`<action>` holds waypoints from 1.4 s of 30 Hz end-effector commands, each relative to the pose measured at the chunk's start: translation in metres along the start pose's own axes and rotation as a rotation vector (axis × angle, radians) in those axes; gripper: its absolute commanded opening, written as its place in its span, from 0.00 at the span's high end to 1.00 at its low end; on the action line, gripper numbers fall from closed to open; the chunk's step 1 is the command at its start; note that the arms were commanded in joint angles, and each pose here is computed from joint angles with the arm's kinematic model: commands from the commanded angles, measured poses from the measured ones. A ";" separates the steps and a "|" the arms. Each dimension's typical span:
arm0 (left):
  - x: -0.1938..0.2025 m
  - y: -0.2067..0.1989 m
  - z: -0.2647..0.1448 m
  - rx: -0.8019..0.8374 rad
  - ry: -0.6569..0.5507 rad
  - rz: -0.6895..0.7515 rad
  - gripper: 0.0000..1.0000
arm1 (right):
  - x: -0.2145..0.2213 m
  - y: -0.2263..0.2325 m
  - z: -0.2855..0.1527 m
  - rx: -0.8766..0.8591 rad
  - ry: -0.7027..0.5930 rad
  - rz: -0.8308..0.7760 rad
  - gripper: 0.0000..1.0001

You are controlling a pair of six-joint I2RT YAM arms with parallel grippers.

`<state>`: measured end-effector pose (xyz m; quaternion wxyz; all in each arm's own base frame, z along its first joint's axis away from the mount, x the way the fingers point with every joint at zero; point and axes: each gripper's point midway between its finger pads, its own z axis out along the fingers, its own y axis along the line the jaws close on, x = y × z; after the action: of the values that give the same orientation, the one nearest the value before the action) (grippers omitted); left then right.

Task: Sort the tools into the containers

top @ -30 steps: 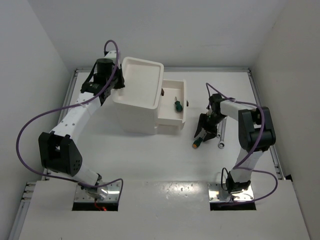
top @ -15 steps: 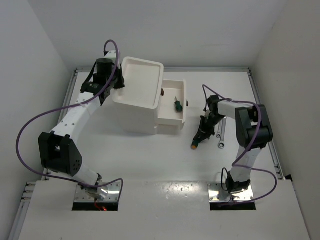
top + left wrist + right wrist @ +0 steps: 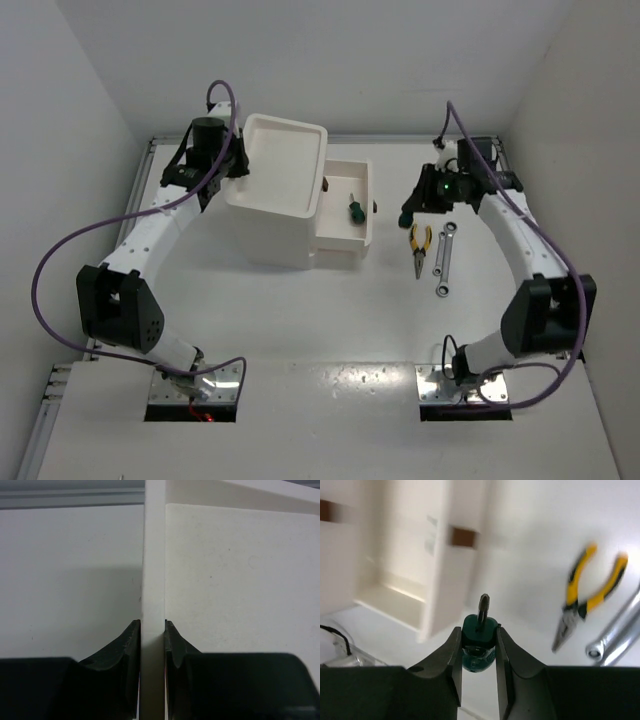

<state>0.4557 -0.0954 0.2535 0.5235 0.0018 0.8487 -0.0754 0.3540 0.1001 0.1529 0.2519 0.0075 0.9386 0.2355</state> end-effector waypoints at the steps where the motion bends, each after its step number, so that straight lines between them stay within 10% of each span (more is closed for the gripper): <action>1: 0.095 0.017 0.013 -0.062 0.284 -0.090 1.00 | -0.062 0.070 -0.033 -0.228 -0.277 -0.215 1.00; 11: 0.093 0.011 0.019 -0.032 0.290 -0.094 1.00 | -0.095 0.119 0.059 -0.363 -0.179 -0.223 1.00; 19: 0.094 0.011 0.022 -0.032 0.290 -0.094 1.00 | -0.102 0.141 0.080 -0.451 -0.174 -0.265 0.43; 24: 0.096 0.011 0.027 -0.034 0.298 -0.094 1.00 | -0.115 0.160 0.037 -0.540 -0.263 -0.313 0.32; 30: 0.095 0.009 0.029 -0.023 0.300 -0.096 1.00 | -0.119 0.094 -0.001 -0.303 -0.314 -0.249 0.97; 42: 0.092 0.008 0.032 -0.022 0.291 -0.105 1.00 | -0.018 0.007 0.077 -0.112 0.050 0.131 1.00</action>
<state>0.4610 -0.0983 0.2445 0.5102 0.0036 0.8564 -0.0794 0.4158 0.1293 0.1261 0.2553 0.0201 0.9184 0.3017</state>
